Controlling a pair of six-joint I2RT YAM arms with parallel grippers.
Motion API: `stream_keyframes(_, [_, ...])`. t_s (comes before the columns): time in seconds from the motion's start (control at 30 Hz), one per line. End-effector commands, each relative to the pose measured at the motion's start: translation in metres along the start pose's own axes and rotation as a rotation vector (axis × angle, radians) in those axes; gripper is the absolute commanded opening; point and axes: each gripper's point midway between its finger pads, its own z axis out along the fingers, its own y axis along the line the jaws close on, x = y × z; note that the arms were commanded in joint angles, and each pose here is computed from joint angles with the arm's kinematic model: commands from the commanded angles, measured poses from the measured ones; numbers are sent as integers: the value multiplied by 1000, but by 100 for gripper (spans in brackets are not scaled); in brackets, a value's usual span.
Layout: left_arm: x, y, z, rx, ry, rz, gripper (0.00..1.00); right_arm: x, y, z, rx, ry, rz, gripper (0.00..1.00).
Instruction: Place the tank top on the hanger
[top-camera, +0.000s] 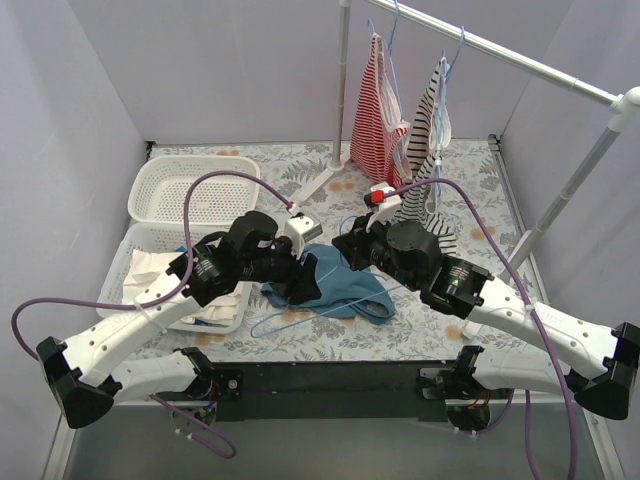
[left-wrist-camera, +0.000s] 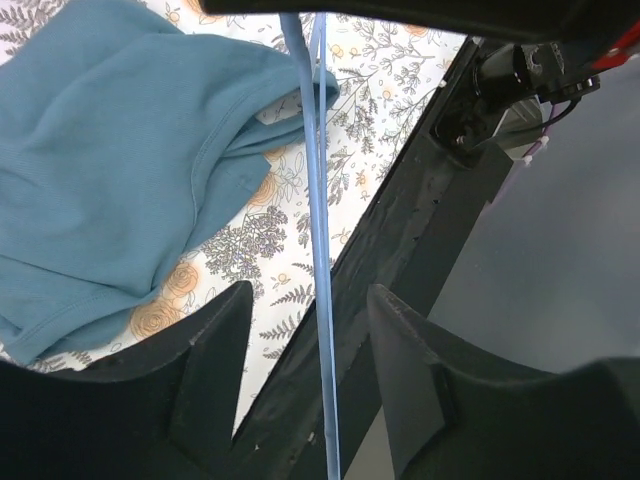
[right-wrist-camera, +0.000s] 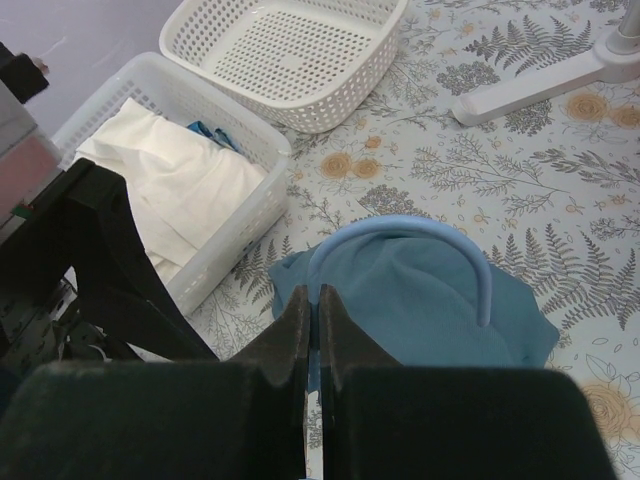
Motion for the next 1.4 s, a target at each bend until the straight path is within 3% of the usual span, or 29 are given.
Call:
stream_keyframes(0.0, [-3,-2,3,21,-17,-20,45,-4,5,2,-14,-14,-11,1])
stream_keyframes(0.1, [2,2,8,10,-7,-24,24,-2,4,4,-13,-8,-9,1])
stream_keyframes(0.13, [2,4,9,4,-9,-22,8,-2,5,4,-13,-8,-10,1])
stream_keyframes(0.17, [3,6,10,-4,-7,-20,0,0,4,4,-11,-4,-11,1])
stream_keyframes(0.3, [2,18,9,-76,-29,-16,0,0,2,3,-3,-3,-13,1])
stream_keyframes(0.33, [0,23,7,-103,-39,-14,0,1,1,2,-1,0,-13,6])
stream_keyframes(0.4, [-5,33,-2,-172,-76,-9,0,4,1,-1,-5,16,-15,25])
stream_keyframes(0.43, [-7,35,-5,-193,-90,-8,0,6,0,-2,-4,25,-16,41])
stream_keyframes(0.53, [-10,36,-16,-213,-118,8,0,16,-5,-10,8,56,-11,57])
stream_keyframes(0.6, [-7,38,-21,-231,-115,11,0,20,-11,-19,20,60,-3,61])
stream_keyframes(0.83, [0,38,-43,-266,-95,45,0,78,-55,-52,159,159,85,60])
stream_keyframes(1.1, [14,26,-54,-205,-44,70,0,190,-108,-74,329,366,144,51])
stream_keyframes(1.37, [17,14,-56,-137,-11,99,0,213,-127,-69,433,418,121,48])
